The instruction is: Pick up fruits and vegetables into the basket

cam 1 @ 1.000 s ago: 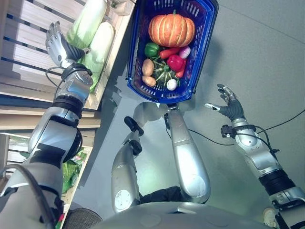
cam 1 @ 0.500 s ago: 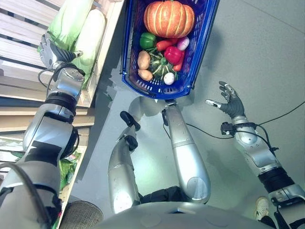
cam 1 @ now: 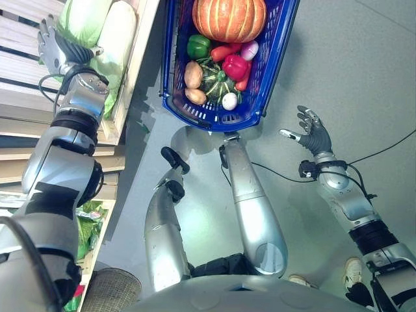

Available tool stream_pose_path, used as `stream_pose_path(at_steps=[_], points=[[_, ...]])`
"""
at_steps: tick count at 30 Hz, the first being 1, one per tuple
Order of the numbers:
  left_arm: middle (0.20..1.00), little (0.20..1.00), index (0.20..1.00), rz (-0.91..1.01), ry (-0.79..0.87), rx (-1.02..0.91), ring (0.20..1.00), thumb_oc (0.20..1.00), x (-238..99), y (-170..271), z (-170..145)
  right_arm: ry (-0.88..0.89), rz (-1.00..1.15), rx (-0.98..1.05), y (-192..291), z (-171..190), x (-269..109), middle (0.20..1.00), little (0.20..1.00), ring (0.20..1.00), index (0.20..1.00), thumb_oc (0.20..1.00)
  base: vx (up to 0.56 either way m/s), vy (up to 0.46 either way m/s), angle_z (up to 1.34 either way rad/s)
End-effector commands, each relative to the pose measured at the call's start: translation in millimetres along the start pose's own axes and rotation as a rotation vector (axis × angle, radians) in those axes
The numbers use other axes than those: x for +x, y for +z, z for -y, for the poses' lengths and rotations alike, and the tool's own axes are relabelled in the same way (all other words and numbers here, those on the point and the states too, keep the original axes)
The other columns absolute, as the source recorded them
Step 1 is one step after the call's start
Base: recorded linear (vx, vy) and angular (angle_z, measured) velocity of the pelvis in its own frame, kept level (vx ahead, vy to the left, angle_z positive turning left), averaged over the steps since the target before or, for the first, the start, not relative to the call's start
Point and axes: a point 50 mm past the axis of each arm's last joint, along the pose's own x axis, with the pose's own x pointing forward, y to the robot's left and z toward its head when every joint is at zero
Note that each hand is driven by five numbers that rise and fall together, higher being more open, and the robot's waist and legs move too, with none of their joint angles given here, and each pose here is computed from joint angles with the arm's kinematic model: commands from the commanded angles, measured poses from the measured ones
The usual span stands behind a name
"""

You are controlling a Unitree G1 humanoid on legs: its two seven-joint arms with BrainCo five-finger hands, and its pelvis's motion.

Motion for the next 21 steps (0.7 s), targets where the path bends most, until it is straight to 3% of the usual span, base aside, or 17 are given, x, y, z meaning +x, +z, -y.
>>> stream_pose_path(at_steps=[1, 10, 21], points=[[1.000, 1.000, 1.000, 0.009, 0.139, 0.018, 1.000, 1.000, 9, -10, -19, 0.004, -0.006, 0.051, -8, -9, -6, 1.000, 1.000, 1.000, 1.000, 1.000, 0.00, 0.000, 0.00], [1.000, 1.000, 1.000, 0.162, 0.416, -0.162, 1.000, 1.000, 7, 22, -40, -0.011, -0.005, 0.071, -12, -12, -10, 1.000, 1.000, 1.000, 1.000, 1.000, 0.00, 0.001, -0.01], [1.000, 1.000, 1.000, 0.057, 0.426, -0.161, 1.000, 1.000, 8, 14, -39, -0.017, -0.010, 0.088, -13, -13, -11, 1.000, 1.000, 1.000, 1.000, 1.000, 0.00, 0.000, 0.00]])
